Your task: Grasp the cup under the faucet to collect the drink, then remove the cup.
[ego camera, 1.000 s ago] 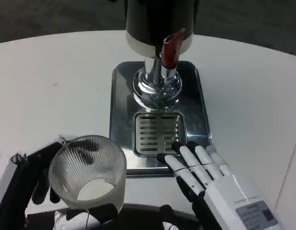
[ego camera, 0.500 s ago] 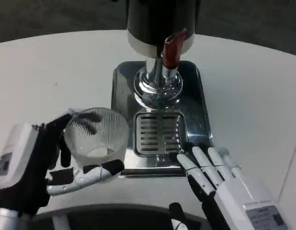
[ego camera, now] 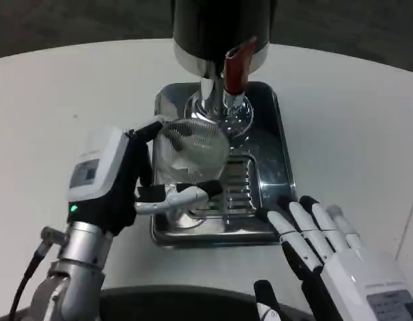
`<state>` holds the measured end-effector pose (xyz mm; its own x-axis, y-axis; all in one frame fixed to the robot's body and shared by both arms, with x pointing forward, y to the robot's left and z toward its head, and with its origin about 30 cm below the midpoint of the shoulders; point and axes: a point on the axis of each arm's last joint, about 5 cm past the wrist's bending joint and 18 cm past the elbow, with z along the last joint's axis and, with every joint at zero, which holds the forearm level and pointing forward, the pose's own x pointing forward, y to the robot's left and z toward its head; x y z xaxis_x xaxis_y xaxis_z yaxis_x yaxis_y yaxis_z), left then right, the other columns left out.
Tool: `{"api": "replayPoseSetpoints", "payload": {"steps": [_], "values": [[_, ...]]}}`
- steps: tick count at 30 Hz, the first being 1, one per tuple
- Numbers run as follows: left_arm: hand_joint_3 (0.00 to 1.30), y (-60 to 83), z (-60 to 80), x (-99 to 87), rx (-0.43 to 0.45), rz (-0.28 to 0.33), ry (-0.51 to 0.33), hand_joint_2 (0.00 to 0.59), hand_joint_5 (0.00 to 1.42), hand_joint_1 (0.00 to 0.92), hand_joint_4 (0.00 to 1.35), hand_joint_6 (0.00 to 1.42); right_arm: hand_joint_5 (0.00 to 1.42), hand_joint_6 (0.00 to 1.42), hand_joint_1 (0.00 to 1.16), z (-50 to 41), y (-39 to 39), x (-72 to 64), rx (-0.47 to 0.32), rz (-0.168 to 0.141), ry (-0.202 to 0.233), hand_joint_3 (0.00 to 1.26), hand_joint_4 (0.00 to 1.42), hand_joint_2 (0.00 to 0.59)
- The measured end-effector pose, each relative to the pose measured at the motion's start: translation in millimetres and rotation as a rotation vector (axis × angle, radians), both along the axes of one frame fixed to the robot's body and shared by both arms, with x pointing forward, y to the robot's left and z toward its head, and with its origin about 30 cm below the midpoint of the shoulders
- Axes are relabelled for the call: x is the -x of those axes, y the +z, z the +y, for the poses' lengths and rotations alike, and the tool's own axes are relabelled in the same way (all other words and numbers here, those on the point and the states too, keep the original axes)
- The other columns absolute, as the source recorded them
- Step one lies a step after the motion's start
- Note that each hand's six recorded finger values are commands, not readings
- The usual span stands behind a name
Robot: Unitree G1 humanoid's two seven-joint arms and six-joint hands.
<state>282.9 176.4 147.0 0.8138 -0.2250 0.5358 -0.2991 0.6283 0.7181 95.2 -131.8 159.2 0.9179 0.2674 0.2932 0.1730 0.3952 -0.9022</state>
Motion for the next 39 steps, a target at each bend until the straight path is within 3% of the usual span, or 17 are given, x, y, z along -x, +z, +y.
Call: {"api": "replayPoseSetpoints", "payload": {"steps": [10, 16, 21, 27, 30, 39], "values": [[0.94, 0.3, -27.7, -29.3, -0.01, 0.007, -0.002, 0.054, 1.2, 0.562, 1.09, 1.38, 0.0, 0.01, 0.31, 1.4, -0.4, 1.5, -0.019, 0.019, -0.008, 0.13, 0.03, 0.529], [0.92, -1.7, -39.2, -32.8, -0.009, 0.002, -0.021, 0.053, 1.15, 0.562, 1.02, 1.33, 0.0, 0.01, 0.31, 1.8, -0.2, 1.2, -0.023, 0.023, -0.009, 0.13, 0.03, 0.529], [0.68, -3.3, -39.8, -32.2, -0.011, -0.003, -0.021, 0.056, 0.95, 0.486, 0.7, 1.11, 0.0, 0.02, 0.31, 1.5, -0.2, 1.1, -0.024, 0.025, -0.011, 0.13, 0.04, 0.529], [0.37, -5.5, -36.6, -30.8, -0.014, -0.001, -0.014, 0.077, 0.84, 0.371, 0.47, 0.94, 0.01, 0.02, 0.32, 1.7, 0.2, 0.5, -0.027, 0.032, -0.01, 0.14, 0.04, 0.529], [0.29, -10.3, -32.1, -28.1, -0.026, 0.014, -0.004, 0.082, 0.79, 0.355, 0.42, 0.88, 0.01, 0.02, 0.32, 2.1, 0.8, -0.3, -0.03, 0.031, -0.011, 0.14, 0.04, 0.529], [0.25, -12.9, -26.9, -26.2, -0.037, 0.022, 0.011, 0.03, 0.78, 0.21, 0.42, 0.84, 0.02, 0.04, 0.32, 3.2, 1.1, -0.8, -0.042, 0.036, -0.018, 0.15, 0.04, 0.524]]}}
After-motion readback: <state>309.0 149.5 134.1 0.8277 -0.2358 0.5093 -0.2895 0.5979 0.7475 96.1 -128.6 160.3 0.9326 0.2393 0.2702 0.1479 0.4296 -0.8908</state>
